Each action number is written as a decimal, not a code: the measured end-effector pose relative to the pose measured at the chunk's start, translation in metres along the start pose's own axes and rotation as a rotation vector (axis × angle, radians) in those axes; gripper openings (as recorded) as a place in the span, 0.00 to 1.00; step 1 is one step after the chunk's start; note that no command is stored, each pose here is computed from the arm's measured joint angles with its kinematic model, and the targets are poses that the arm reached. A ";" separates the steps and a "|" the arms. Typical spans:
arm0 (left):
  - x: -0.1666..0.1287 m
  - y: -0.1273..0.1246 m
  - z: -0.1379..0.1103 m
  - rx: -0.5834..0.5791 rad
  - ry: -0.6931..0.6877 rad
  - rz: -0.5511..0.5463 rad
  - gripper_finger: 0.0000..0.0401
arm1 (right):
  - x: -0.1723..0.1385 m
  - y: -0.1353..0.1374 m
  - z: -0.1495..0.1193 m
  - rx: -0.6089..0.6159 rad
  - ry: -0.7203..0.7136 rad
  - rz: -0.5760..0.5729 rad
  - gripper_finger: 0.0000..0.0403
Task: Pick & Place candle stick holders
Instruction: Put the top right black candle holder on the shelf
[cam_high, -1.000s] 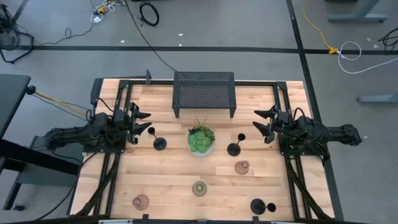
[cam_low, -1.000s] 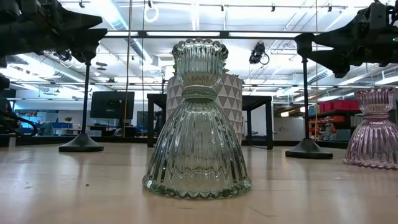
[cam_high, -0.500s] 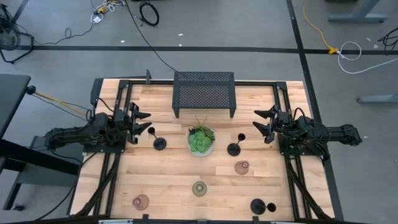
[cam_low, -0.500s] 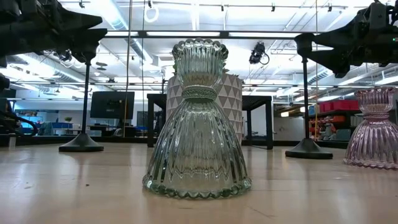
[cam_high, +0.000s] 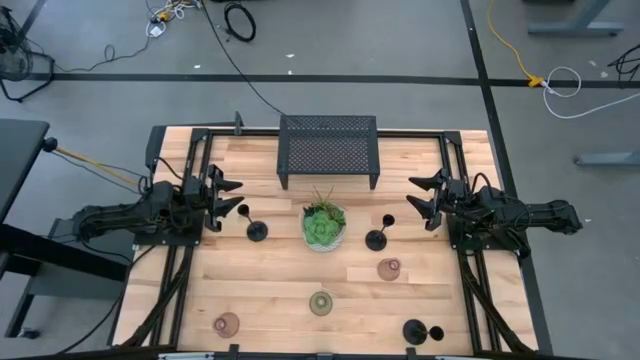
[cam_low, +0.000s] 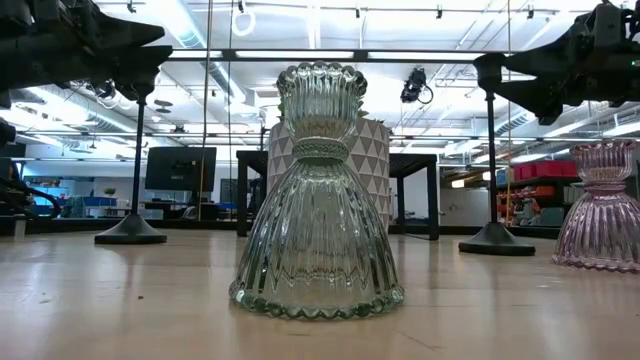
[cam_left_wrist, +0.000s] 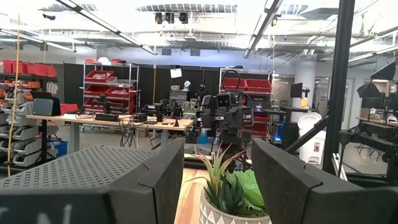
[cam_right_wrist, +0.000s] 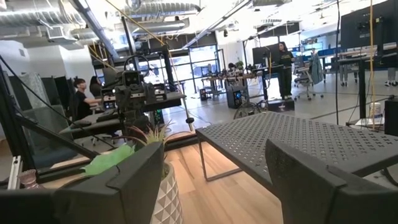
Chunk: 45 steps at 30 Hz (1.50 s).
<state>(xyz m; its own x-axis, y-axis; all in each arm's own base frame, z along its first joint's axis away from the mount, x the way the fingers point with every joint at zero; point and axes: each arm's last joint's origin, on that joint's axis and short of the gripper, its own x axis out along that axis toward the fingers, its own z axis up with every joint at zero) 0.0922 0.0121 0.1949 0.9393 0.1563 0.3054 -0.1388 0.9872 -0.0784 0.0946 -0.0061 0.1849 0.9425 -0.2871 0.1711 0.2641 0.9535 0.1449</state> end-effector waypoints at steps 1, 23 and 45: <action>0.000 0.000 0.000 0.000 0.000 0.000 0.47 | 0.000 0.000 0.000 0.001 -0.005 0.001 0.70; 0.000 0.003 0.000 0.002 -0.006 0.087 0.47 | -0.002 0.004 0.022 0.156 -0.181 0.127 0.70; 0.000 0.005 0.000 0.003 -0.010 0.169 0.47 | 0.022 0.019 -0.005 0.220 0.416 0.221 0.70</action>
<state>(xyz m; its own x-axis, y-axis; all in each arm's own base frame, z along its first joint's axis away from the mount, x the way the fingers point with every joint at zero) 0.0911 0.0169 0.1946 0.8993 0.3208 0.2971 -0.2959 0.9468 -0.1268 0.1212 0.0063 0.1863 0.9844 0.0225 -0.1745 0.0422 0.9327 0.3582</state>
